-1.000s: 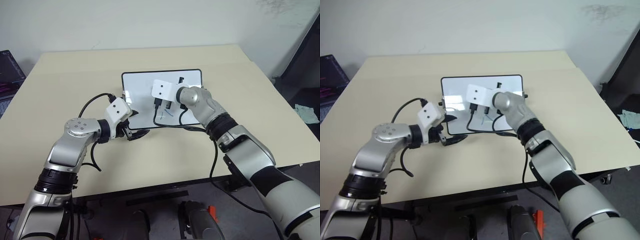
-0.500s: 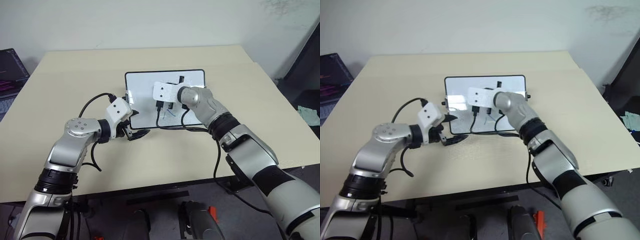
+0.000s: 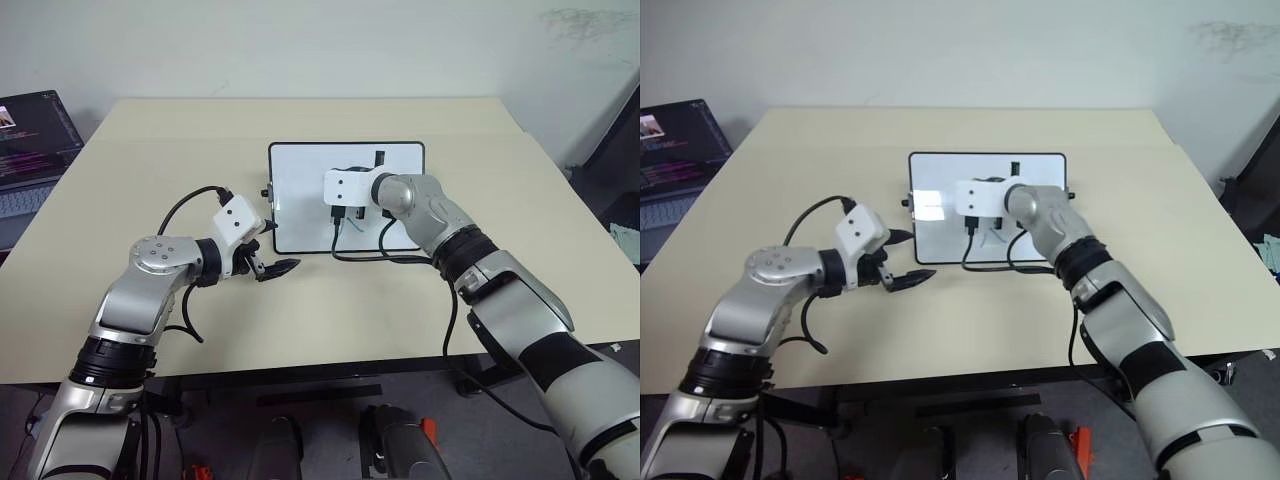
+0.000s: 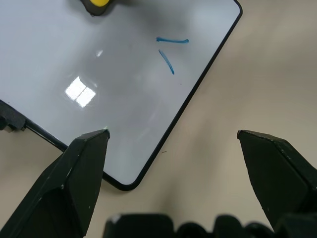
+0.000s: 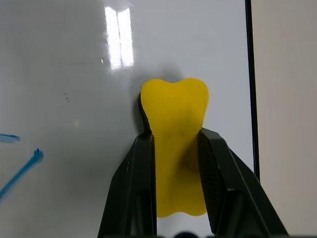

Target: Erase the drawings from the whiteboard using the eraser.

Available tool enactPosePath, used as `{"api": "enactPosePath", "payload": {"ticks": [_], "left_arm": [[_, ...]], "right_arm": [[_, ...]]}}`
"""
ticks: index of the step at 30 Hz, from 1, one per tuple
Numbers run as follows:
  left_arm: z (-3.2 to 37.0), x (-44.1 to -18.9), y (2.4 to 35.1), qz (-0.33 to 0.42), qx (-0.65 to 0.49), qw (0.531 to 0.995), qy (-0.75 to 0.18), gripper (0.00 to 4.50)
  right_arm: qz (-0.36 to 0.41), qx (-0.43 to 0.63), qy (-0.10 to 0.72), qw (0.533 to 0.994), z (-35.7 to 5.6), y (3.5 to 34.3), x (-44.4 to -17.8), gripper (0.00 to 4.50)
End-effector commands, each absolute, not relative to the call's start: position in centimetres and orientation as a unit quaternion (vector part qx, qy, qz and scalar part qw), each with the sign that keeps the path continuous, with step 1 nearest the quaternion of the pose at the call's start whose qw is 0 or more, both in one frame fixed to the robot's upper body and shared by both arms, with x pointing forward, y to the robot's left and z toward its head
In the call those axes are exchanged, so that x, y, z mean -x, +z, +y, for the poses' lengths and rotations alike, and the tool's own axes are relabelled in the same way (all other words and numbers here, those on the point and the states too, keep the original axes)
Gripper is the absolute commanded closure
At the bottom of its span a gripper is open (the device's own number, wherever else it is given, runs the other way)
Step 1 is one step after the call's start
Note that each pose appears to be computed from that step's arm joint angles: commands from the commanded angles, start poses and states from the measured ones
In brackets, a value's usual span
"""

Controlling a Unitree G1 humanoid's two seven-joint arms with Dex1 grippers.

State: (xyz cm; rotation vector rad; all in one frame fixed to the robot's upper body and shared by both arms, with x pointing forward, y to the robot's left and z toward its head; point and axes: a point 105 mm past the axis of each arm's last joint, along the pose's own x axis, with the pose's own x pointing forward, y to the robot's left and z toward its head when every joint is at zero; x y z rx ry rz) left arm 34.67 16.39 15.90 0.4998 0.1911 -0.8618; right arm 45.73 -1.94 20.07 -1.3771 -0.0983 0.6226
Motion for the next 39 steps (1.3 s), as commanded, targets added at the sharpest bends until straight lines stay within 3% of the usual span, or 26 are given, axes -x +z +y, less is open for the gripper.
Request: {"api": "enactPosePath", "payload": {"ticks": [1, 12, 18, 25, 30, 39], "left_arm": [[15.9, -34.6, 17.1, 0.068, -0.251, 0.871, -0.417, 0.0], [16.0, -34.7, 17.1, 0.069, -0.251, 0.871, -0.416, 0.0], [16.0, -34.7, 17.1, 0.069, -0.251, 0.872, -0.415, 0.0], [16.4, -34.6, 17.3, 0.068, -0.252, 0.874, -0.411, 0.0], [17.0, -34.7, 18.0, 0.063, -0.252, 0.879, -0.401, 0.0], [17.8, -35.1, 18.7, 0.062, -0.265, 0.878, -0.393, 0.0]], "right_arm": [[-0.003, 0.638, 0.243, 0.731, -5.2, 19.8, -46.8, 3.67], [0.008, 0.648, 0.236, 0.724, -6.5, 19.5, -46.9, 3.67], [-0.011, 0.645, 0.267, 0.716, -3.9, 19.0, -46.1, 3.67], [-0.004, 0.554, 0.324, 0.767, -3.5, 19.7, -44.6, 3.67], [0.004, 0.514, 0.325, 0.794, -7.0, 21.6, -42.8, 3.67], [0.033, 0.5, 0.32, 0.804, -11.1, 19.4, -41.2, 3.7]]}}
